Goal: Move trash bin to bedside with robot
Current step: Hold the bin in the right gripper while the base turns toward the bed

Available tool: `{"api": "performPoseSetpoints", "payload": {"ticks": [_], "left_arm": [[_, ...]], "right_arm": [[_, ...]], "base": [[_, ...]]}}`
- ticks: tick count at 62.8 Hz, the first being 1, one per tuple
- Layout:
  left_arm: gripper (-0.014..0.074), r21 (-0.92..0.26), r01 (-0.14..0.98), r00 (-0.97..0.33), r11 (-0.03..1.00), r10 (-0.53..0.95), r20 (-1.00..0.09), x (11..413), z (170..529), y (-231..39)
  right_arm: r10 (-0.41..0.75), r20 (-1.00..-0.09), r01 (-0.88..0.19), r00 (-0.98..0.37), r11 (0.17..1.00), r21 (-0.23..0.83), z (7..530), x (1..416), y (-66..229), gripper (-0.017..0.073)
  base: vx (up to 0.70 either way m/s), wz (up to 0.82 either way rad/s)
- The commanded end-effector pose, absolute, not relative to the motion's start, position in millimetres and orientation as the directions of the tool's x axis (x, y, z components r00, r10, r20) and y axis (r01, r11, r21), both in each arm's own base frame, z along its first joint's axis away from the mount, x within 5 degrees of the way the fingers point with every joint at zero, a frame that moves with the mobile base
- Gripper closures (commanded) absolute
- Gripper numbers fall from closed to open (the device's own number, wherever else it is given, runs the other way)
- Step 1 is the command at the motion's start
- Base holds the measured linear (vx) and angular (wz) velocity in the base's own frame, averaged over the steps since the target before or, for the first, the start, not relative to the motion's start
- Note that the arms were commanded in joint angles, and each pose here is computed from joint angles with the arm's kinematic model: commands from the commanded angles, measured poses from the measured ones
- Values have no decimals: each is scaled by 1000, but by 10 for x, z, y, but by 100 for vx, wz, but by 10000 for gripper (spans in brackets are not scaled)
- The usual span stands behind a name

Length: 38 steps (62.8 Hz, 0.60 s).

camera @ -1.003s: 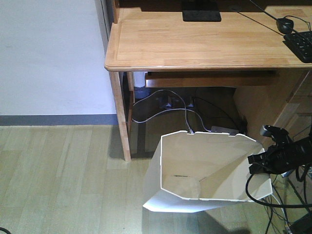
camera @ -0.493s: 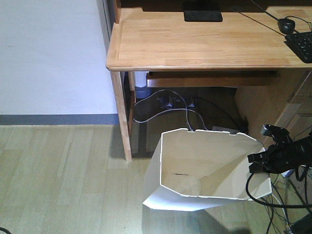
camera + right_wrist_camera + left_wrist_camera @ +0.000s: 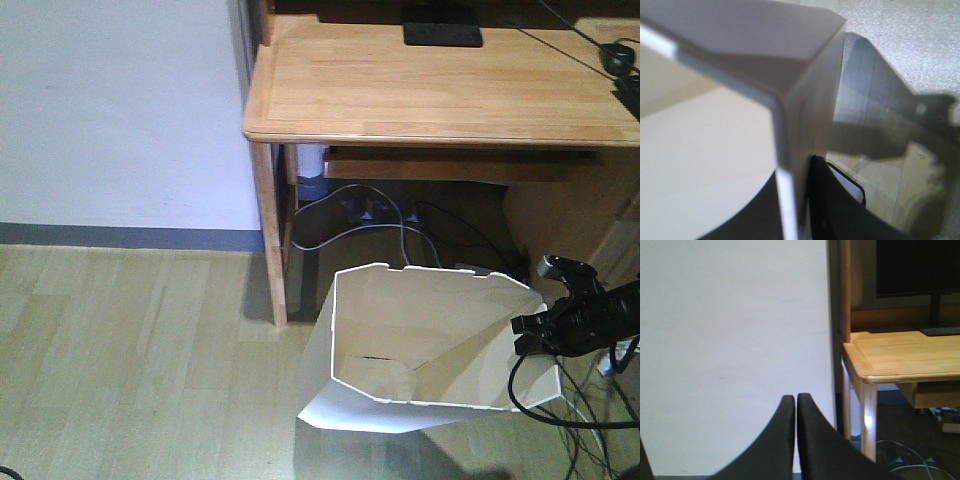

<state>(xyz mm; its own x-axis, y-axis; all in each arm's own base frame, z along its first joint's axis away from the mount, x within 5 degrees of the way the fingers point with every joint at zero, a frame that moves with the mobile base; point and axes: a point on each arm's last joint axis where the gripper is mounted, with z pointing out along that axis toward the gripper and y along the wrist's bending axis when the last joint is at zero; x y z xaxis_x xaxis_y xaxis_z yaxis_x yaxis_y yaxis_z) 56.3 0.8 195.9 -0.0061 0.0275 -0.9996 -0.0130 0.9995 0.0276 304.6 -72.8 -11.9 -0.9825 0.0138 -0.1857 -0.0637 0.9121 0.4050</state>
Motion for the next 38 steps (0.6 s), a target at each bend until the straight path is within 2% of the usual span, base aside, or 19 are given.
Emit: {"api": "performPoseSetpoints", "payload": {"ticks": [1,16,38], "left_arm": [[600,4,-5,63,1000,5,-998,561,1990,3],[600,4,-5,63,1000,5,-998,561,1990,3],[600,4,-5,63,1000,5,-998,561,1990,3]], "right_arm": [[55,-245,-96,-968,821,563,219,3153,-606,563],[55,-245,-96,-968,821,563,219,3153,-606,563],[55,-245,-96,-968,821,563,219,3153,-606,563]], "base": [[1,26],[3,39],[4,54]]}}
